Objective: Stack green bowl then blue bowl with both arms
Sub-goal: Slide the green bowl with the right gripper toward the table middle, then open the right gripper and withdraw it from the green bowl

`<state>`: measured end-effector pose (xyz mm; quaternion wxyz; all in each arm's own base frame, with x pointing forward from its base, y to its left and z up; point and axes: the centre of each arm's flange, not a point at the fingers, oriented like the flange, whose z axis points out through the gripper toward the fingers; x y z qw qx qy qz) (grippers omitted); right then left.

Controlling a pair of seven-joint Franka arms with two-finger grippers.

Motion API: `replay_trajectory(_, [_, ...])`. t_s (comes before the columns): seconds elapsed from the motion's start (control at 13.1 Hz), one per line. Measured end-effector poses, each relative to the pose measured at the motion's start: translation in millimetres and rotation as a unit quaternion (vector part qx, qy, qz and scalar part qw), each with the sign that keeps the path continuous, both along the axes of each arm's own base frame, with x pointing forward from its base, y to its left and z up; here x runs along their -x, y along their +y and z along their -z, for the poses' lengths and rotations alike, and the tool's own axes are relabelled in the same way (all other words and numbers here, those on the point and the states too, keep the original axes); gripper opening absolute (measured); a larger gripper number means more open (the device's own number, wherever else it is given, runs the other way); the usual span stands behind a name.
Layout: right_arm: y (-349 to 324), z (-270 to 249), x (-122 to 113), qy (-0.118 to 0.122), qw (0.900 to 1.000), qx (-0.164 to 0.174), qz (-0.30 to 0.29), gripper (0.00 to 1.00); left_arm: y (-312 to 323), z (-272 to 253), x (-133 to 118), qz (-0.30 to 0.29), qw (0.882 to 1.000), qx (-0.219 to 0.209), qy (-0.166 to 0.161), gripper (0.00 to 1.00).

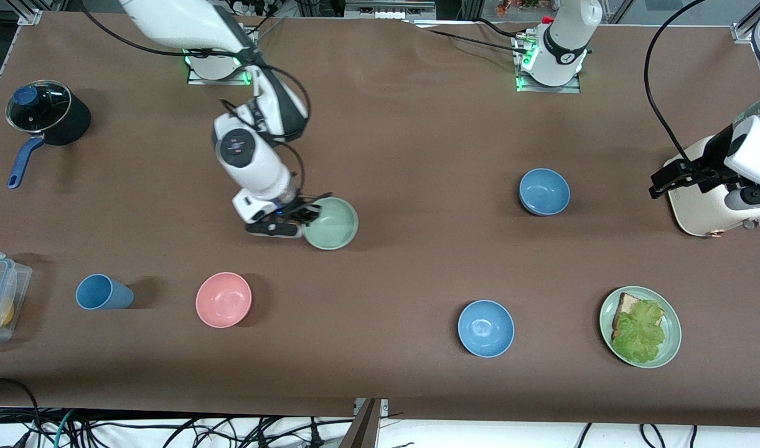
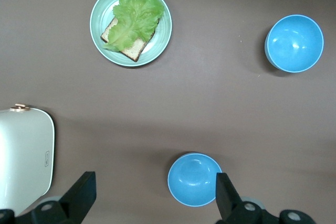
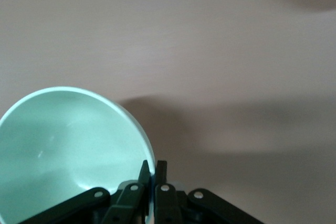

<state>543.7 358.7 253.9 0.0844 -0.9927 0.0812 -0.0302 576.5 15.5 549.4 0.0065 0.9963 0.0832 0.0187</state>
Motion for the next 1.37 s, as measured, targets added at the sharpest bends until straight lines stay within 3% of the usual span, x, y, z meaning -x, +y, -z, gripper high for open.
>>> replay_trajectory(0.3, [106.4, 15.6, 20.4, 0.010, 0.998, -0.028, 0.053, 0.04, 1.4, 0.0, 0.0, -0.001, 1.000, 0.000, 0.000, 1.00])
replay_trajectory(0.61, [126.2, 43.1, 26.8, 0.011, 0.998, -0.029, 0.061, 0.07, -8.7, 1.7, 2.2, 0.009, 1.000, 0.001, 0.011, 1.00])
replay_trajectory(0.99, [110.7, 19.9, -0.4, -0.010, 0.997, -0.023, 0.073, 0.59, -8.9, 0.8, 2.6, 0.009, 1.000, 0.001, 0.010, 1.00])
replay_trajectory(1.29, [45.8, -61.7, -42.1, -0.008, 0.998, 0.029, 0.057, 0.98, -9.1, -0.5, 2.5, 0.009, 1.000, 0.001, 0.009, 1.00])
replay_trajectory(1.37, [18.4, -86.3, -52.5, -0.001, 0.998, 0.041, 0.046, 0.99, -9.1, -1.0, 2.4, 0.009, 1.000, 0.001, 0.008, 1.00])
